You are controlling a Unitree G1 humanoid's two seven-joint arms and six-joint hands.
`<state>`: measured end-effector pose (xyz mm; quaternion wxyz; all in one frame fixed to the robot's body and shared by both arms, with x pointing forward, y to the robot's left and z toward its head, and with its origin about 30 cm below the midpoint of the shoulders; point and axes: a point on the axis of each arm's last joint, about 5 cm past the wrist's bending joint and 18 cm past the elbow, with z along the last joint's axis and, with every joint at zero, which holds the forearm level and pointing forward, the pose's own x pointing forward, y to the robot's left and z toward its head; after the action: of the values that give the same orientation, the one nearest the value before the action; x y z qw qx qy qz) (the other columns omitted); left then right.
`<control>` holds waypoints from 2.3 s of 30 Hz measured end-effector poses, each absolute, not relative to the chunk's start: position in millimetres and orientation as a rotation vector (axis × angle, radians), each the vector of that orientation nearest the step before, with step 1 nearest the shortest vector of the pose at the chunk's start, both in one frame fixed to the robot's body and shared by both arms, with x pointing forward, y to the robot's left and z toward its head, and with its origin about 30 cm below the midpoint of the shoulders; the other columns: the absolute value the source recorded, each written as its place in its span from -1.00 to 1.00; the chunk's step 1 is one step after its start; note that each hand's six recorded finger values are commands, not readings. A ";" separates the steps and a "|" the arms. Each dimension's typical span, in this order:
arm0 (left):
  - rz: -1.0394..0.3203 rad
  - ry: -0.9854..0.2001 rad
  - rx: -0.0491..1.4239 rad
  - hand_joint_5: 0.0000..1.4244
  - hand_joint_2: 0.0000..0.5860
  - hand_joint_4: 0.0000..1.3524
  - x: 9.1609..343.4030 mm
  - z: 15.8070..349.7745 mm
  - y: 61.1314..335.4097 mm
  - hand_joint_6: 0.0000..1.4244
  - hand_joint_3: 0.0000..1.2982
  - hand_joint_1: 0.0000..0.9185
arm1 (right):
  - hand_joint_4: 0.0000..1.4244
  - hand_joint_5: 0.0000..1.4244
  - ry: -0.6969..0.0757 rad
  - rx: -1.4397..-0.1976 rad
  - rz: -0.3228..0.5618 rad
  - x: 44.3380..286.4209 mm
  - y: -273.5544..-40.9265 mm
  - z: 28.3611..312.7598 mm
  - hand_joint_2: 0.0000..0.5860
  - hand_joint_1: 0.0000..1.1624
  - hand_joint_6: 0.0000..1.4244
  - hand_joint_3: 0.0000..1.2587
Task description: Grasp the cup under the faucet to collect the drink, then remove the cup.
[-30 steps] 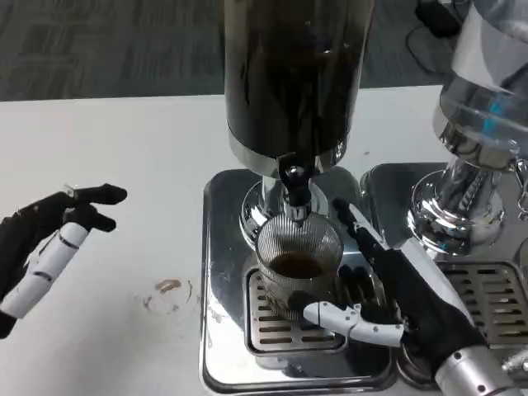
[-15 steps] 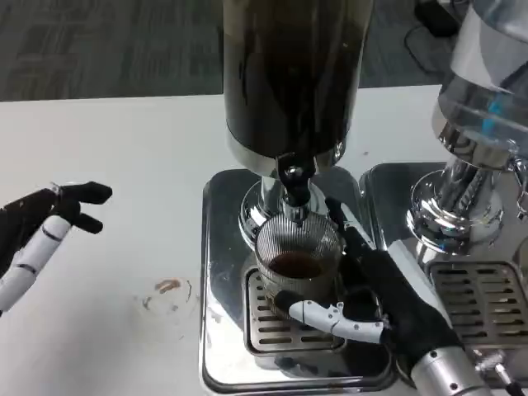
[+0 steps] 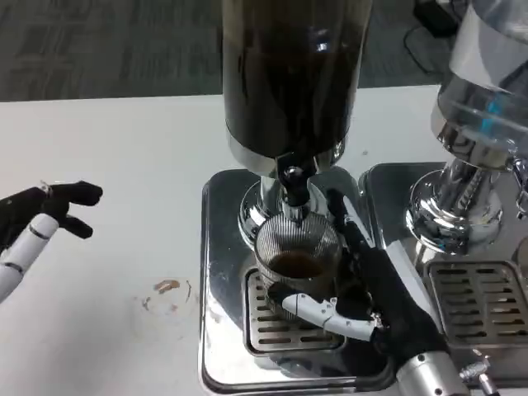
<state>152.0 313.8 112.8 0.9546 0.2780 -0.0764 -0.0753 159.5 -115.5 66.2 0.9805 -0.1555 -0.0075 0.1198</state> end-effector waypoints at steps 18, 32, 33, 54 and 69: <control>-0.146 -0.129 0.553 -0.21 -0.09 -0.45 148.9 112.7 314.1 -0.92 -0.31 -1.00 | -0.71 -0.59 -0.031 -0.316 0.219 160.2 -108.5 65.8 -0.54 0.56 -0.38 -0.90; -0.136 -0.134 0.535 -0.21 -0.04 -0.41 147.5 115.0 314.2 -0.92 -0.28 -1.00 | -0.58 -0.37 -0.031 -0.300 0.176 161.8 -102.0 64.9 -0.53 0.64 -0.15 -0.73; -0.135 -0.135 0.531 -0.21 -0.06 -0.41 147.5 115.2 314.2 -0.93 -0.28 -1.00 | -0.58 -0.36 -0.032 -0.301 0.177 162.9 -101.6 64.9 -0.53 0.64 -0.15 -0.73; -0.135 -0.125 0.573 -0.22 -0.06 -0.39 143.9 118.7 315.2 -0.94 -0.27 -1.00 | -0.38 -0.01 -0.054 -0.332 0.150 167.0 -96.7 63.9 -0.41 0.73 0.39 -0.56; -0.135 -0.124 0.573 -0.23 -0.07 -0.38 144.1 118.6 315.3 -0.94 -0.26 -1.00 | -0.34 0.06 -0.099 -0.424 0.124 165.1 -93.7 63.6 -0.41 0.73 0.51 -0.49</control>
<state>144.1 315.3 118.6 0.9552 0.2820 -0.0610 -0.0663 165.1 -93.7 63.6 0.9745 -0.2100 -0.0489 0.0617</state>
